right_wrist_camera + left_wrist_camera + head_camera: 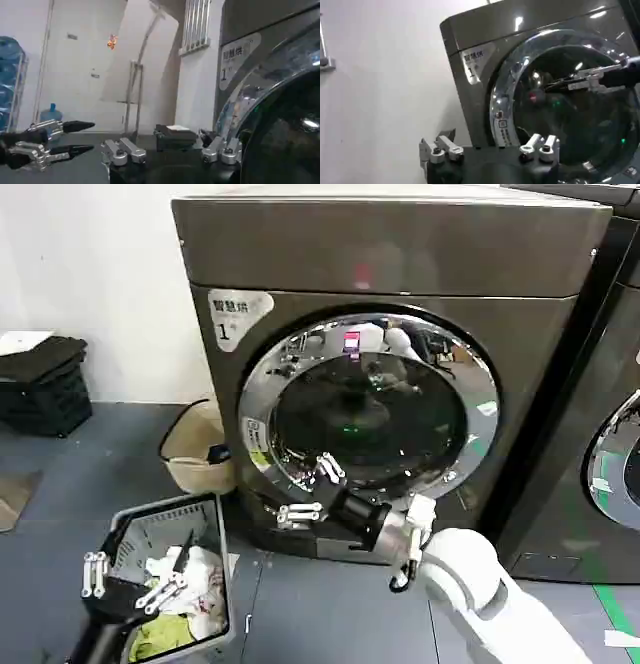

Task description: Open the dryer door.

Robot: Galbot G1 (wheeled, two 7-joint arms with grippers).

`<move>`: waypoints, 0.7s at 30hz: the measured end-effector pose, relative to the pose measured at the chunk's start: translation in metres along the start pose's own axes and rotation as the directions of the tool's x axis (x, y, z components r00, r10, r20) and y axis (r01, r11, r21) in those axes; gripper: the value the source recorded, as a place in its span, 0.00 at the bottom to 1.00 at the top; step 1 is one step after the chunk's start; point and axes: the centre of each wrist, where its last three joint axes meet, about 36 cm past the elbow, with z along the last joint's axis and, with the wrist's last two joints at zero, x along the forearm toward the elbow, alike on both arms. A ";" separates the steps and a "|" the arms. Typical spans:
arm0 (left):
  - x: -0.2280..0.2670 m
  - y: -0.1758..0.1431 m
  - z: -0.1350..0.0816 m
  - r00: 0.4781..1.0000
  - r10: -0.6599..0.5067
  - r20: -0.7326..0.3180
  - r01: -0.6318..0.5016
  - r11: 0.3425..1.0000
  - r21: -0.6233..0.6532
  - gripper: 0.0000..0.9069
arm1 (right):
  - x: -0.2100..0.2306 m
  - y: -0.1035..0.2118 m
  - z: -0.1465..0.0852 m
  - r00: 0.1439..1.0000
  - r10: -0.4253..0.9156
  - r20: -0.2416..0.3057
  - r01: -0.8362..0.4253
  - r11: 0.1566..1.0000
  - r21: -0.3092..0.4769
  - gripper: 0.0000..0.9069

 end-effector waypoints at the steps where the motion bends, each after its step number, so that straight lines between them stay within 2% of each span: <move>1: 0.000 0.000 0.000 1.000 0.000 0.000 0.000 1.000 0.000 1.00 | 0.000 0.000 0.000 1.000 0.003 0.001 -0.003 1.000 0.000 1.00; 8: 0.000 0.001 -0.001 1.000 0.000 0.003 0.000 1.000 -0.002 1.00 | 0.006 -0.004 0.003 0.999 0.035 0.024 -0.036 0.999 0.013 1.00; 21: -0.001 0.002 -0.004 1.000 -0.001 0.015 0.001 1.000 -0.001 1.00 | 0.022 -0.026 0.030 0.992 0.122 0.019 -0.123 0.985 0.121 1.00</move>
